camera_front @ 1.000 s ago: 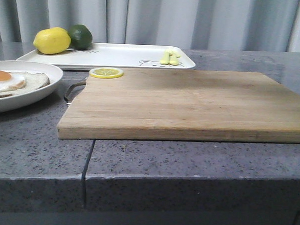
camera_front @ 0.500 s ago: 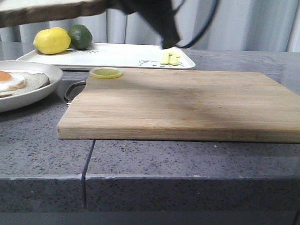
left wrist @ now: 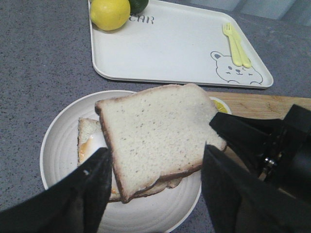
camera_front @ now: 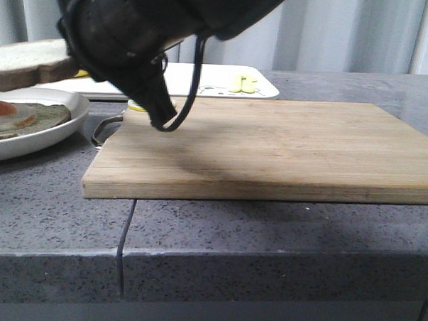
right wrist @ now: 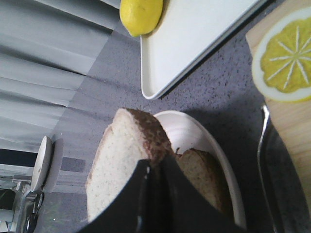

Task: Place bread and move sandwich to tray
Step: 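Lay the bread slice on the egg toast and open the right gripper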

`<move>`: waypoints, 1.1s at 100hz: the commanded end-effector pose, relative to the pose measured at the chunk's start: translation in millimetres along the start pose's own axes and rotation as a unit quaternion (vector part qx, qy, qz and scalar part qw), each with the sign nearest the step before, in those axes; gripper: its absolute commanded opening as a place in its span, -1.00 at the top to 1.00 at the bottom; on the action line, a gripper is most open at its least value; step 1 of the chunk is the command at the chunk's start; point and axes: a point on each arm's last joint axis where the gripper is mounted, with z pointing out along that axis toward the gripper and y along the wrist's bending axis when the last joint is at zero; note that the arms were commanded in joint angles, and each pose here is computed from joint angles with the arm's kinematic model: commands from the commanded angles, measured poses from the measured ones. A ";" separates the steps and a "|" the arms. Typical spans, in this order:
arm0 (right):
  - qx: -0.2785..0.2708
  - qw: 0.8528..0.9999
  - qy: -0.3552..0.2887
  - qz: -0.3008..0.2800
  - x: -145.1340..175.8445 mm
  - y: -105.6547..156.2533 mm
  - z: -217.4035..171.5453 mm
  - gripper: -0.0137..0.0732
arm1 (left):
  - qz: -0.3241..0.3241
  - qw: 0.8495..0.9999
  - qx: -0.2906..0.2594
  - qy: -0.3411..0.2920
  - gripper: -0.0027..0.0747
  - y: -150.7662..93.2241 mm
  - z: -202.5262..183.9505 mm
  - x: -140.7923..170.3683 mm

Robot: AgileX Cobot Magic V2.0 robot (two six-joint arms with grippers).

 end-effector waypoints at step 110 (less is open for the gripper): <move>-0.041 0.999 -0.004 -0.018 -2.2 23.7 0.6 0.75 | -0.005 0.999 0.010 -0.048 -0.07 -5.6 -6.4 -14.9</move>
